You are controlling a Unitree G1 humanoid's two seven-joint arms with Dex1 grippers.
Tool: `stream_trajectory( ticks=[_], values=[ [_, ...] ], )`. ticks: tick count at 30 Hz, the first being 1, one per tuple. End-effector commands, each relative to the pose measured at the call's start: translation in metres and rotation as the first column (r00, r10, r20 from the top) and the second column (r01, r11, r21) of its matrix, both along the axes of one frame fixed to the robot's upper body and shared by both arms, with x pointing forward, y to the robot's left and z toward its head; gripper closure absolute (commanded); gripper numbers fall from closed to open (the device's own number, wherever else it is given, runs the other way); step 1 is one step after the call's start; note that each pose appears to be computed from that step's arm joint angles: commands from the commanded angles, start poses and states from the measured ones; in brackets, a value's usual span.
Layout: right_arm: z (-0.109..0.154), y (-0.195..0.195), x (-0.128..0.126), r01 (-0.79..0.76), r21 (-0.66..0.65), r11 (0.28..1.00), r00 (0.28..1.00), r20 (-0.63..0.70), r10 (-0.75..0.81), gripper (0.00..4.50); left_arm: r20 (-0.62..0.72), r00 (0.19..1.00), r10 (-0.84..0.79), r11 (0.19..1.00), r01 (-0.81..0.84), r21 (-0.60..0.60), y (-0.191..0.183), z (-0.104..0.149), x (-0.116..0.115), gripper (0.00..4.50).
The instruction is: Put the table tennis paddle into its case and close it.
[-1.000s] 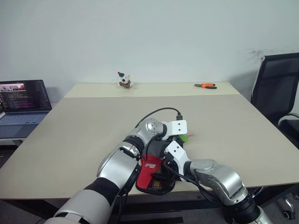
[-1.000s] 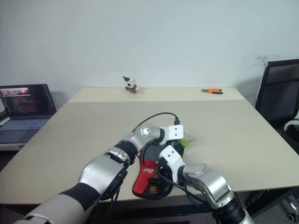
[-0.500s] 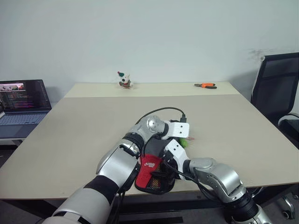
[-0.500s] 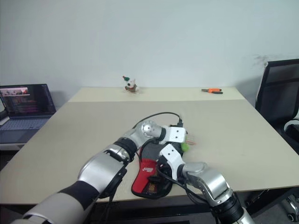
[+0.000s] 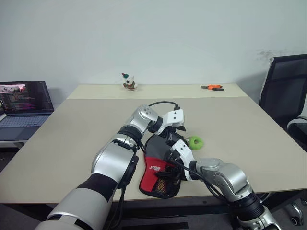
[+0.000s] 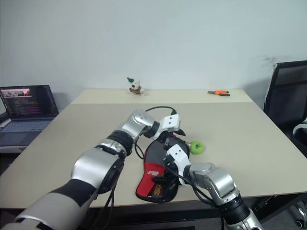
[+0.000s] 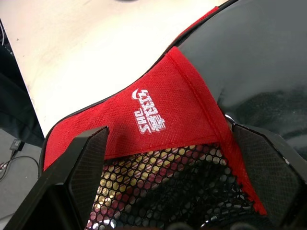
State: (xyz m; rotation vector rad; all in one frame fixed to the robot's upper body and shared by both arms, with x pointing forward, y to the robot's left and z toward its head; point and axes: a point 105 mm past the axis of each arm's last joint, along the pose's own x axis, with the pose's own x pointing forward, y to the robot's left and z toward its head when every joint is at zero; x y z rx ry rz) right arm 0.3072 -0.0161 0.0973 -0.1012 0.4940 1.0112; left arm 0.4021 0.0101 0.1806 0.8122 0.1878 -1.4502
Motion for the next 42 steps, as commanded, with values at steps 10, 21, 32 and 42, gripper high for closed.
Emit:
stream_trajectory(
  ticks=[10,21,32,42],
  values=[
    [0.025,-0.013,0.01,0.031,0.075,0.997,0.999,0.039,-0.034,0.0,0.031,0.997,0.077,0.983,-0.07,-0.17,0.036,0.037,0.011,0.04],
    [0.042,-0.016,0.016,0.05,0.137,0.989,0.997,0.059,-0.058,0.0,-0.011,0.995,0.097,0.987,-0.097,-0.132,0.105,0.019,0.001,0.04],
    [0.072,-0.073,0.033,0.216,0.256,0.942,0.971,0.044,-0.235,0.0,-0.139,0.954,0.264,0.843,-0.298,-0.448,0.157,0.02,-0.015,0.04],
    [0.029,-0.077,0.033,0.309,0.183,0.933,0.949,-0.118,-0.291,0.0,-0.192,0.92,0.343,0.78,-0.392,-0.487,0.163,0.009,-0.041,0.04]
  ],
)
